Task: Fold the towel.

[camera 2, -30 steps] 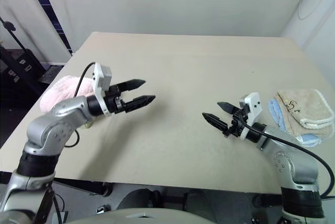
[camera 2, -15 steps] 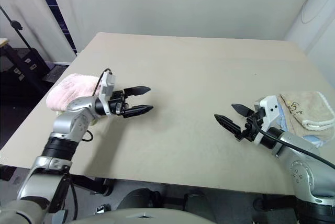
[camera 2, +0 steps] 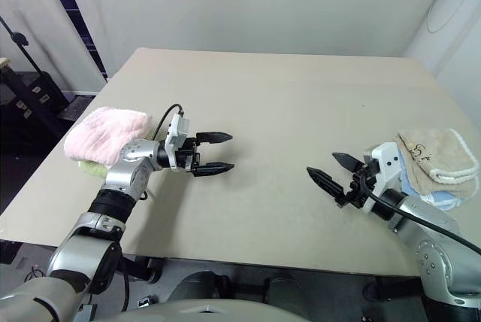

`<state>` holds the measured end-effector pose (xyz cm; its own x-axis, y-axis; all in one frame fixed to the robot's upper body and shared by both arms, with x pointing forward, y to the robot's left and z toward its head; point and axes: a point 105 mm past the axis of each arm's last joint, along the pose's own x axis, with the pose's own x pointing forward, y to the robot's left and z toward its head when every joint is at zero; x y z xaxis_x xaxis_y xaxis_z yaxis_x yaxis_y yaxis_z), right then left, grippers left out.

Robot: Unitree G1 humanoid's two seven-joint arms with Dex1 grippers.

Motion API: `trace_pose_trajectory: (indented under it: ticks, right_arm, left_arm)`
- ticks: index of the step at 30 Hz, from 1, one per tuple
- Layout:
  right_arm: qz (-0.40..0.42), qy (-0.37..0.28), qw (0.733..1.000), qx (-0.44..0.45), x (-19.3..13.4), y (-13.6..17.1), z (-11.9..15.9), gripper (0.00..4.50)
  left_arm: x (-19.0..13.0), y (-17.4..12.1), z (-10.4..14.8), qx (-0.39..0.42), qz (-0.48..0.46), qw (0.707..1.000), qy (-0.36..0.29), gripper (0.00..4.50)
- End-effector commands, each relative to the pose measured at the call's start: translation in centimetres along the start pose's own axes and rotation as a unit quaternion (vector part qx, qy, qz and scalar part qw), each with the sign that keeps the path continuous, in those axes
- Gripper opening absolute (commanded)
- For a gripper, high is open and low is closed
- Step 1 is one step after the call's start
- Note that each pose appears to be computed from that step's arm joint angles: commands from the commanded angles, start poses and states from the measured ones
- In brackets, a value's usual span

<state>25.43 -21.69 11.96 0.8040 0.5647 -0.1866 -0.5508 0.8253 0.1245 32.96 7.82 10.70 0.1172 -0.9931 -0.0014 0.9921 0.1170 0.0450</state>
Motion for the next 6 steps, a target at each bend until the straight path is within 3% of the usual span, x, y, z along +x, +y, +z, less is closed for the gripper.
trace_pose_trajectory:
  ticks: [1, 6]
  right_arm:
    - [0.003, -0.017, 1.0, -0.019, -0.2, 0.1, 0.9, 4.5]
    - [-0.001, -0.013, 1.0, -0.021, -0.6, -0.6, 0.9, 4.5]
  left_arm:
    - [-0.6, 0.1, 0.7, 0.027, 0.003, 1.0, 0.0, 4.48]
    - [-0.8, -0.9, 0.2, 0.017, -0.005, 1.0, 0.004, 4.48]
